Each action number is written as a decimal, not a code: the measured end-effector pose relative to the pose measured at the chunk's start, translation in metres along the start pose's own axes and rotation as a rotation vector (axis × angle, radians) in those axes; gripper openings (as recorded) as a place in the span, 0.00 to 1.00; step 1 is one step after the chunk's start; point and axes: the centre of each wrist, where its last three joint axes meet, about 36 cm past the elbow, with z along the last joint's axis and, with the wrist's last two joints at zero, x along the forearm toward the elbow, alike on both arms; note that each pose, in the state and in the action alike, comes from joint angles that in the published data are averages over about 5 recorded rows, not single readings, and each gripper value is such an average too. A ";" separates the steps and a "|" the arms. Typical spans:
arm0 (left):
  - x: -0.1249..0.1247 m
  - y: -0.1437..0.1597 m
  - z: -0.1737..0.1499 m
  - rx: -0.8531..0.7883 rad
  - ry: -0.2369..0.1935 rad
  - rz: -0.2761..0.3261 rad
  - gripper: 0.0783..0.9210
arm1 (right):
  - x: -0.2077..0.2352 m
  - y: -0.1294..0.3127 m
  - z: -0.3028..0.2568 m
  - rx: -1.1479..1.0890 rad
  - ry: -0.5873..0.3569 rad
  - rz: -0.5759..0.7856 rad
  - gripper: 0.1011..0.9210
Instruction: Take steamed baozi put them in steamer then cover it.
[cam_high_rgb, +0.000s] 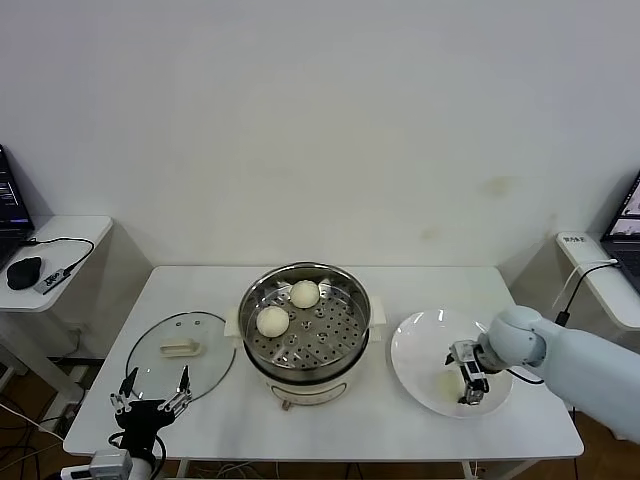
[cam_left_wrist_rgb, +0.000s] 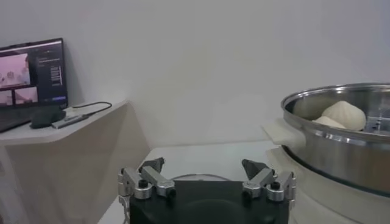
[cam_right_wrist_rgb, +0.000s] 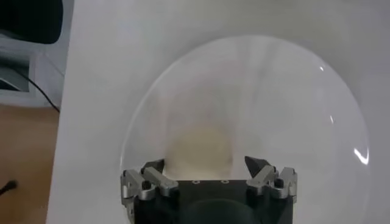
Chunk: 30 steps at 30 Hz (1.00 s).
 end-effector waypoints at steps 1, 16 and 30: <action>0.000 0.000 0.000 0.001 0.000 0.000 0.88 | 0.000 0.000 0.000 -0.002 0.001 -0.001 0.75; -0.001 -0.001 0.000 0.003 -0.001 0.002 0.88 | 0.019 -0.008 0.009 -0.026 0.009 -0.010 0.61; -0.001 -0.003 -0.005 0.006 -0.016 0.013 0.88 | 0.123 -0.066 -0.006 0.001 -0.038 0.105 0.62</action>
